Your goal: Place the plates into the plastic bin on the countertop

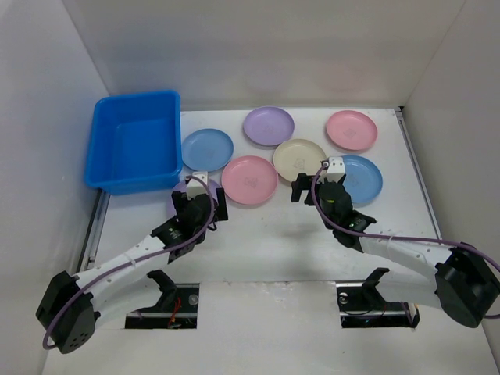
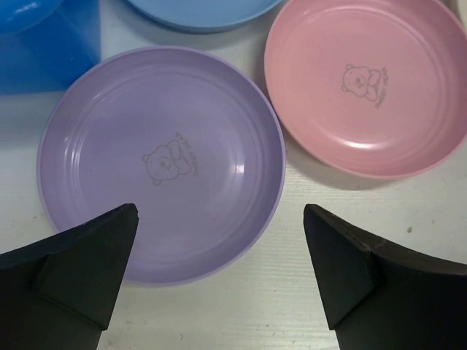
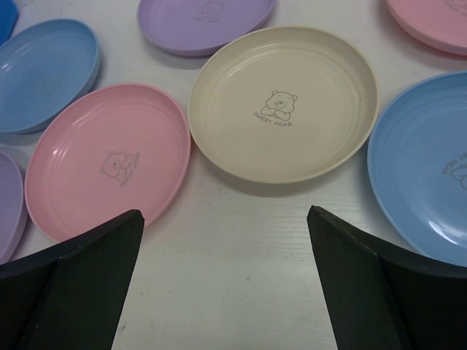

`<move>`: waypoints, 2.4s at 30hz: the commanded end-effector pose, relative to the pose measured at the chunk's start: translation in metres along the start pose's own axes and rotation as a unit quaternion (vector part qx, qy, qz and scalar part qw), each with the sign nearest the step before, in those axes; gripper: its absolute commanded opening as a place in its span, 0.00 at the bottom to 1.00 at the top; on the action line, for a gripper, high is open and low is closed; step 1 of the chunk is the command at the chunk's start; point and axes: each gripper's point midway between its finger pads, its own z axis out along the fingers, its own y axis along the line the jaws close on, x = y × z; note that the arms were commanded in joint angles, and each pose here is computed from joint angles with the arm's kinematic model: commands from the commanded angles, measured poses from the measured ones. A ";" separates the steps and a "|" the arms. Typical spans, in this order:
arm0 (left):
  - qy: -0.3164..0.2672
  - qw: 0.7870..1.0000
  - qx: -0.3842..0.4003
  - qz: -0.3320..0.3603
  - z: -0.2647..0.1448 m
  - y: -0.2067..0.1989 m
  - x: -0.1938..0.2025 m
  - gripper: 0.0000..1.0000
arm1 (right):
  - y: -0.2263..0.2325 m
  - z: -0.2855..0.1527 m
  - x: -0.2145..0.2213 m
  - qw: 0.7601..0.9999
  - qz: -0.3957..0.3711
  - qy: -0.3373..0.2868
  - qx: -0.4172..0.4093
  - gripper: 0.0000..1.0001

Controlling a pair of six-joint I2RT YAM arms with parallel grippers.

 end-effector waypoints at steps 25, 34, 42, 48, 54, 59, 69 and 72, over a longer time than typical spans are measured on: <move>0.132 0.983 0.004 0.124 0.037 -0.022 0.072 0.40 | 0.018 0.003 -0.025 0.999 0.015 -0.030 -0.015 1.00; 0.158 0.975 0.031 0.151 0.022 -0.045 0.074 0.00 | 0.018 0.002 -0.026 0.999 0.015 -0.031 -0.015 1.00; 0.087 0.970 0.149 0.170 -0.070 -0.120 0.017 0.01 | 0.018 0.001 -0.028 0.999 0.017 -0.034 -0.014 1.00; 0.009 0.981 0.123 0.148 -0.086 -0.111 -0.076 0.03 | 0.019 0.001 -0.029 0.999 0.018 -0.035 -0.016 1.00; -0.064 0.993 0.023 0.101 -0.052 -0.062 -0.188 0.03 | 0.022 0.001 -0.028 0.999 0.016 -0.033 -0.019 1.00; -0.087 0.989 -0.070 0.100 -0.009 -0.011 -0.262 0.04 | 0.022 0.000 -0.029 0.999 0.016 -0.034 -0.019 1.00; -0.012 0.982 -0.187 0.016 0.133 0.128 -0.253 0.04 | 0.027 0.000 -0.022 0.999 0.010 -0.025 -0.024 1.00; -0.004 0.982 -0.191 0.003 0.165 0.142 -0.246 0.05 | 0.034 -0.001 -0.019 0.999 0.010 -0.022 -0.035 1.00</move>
